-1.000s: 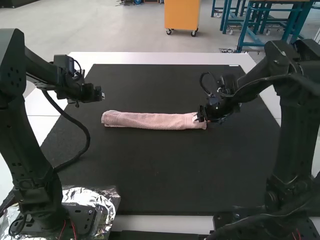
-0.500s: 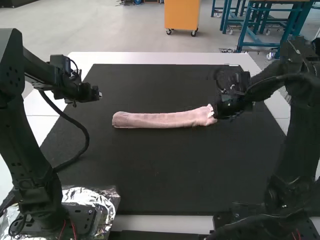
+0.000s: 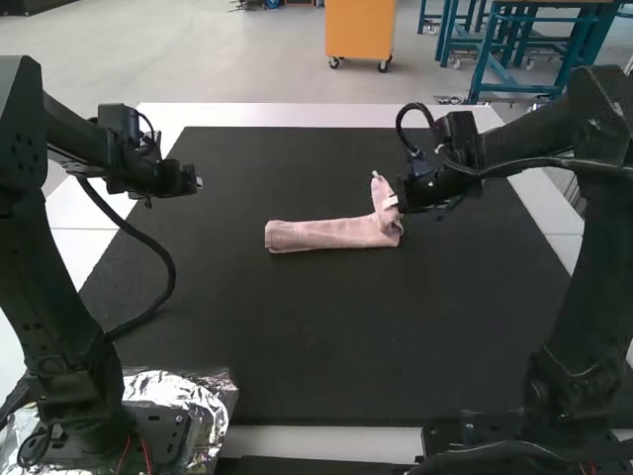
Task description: Fold the towel.
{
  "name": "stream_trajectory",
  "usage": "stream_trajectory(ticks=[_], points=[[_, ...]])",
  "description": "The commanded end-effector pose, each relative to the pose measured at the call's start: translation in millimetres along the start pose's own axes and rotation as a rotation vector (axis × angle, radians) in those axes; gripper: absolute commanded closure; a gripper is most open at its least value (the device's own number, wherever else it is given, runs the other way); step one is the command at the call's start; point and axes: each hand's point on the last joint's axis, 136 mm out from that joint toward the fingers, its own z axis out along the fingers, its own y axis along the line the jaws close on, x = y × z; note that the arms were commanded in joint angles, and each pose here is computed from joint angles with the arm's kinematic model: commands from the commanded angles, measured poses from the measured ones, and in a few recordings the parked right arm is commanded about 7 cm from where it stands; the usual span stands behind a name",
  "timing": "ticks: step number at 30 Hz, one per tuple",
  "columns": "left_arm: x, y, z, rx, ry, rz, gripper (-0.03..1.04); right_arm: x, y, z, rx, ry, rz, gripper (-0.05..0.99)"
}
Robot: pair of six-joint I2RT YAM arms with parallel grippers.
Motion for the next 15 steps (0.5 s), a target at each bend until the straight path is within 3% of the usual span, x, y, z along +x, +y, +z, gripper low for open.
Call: stream_trajectory(ticks=[1, 15], points=[[-18, -12.6, -9, 0.019, -0.049, 0.018, 0.04, -2, 30, 17, -0.065, 0.004, 0.002, 0.96], [-6, -14.7, -5, 0.025, -0.043, 0.009, 0.04, -11, 109, 78, -0.192, 0.017, -0.100, 0.96]])
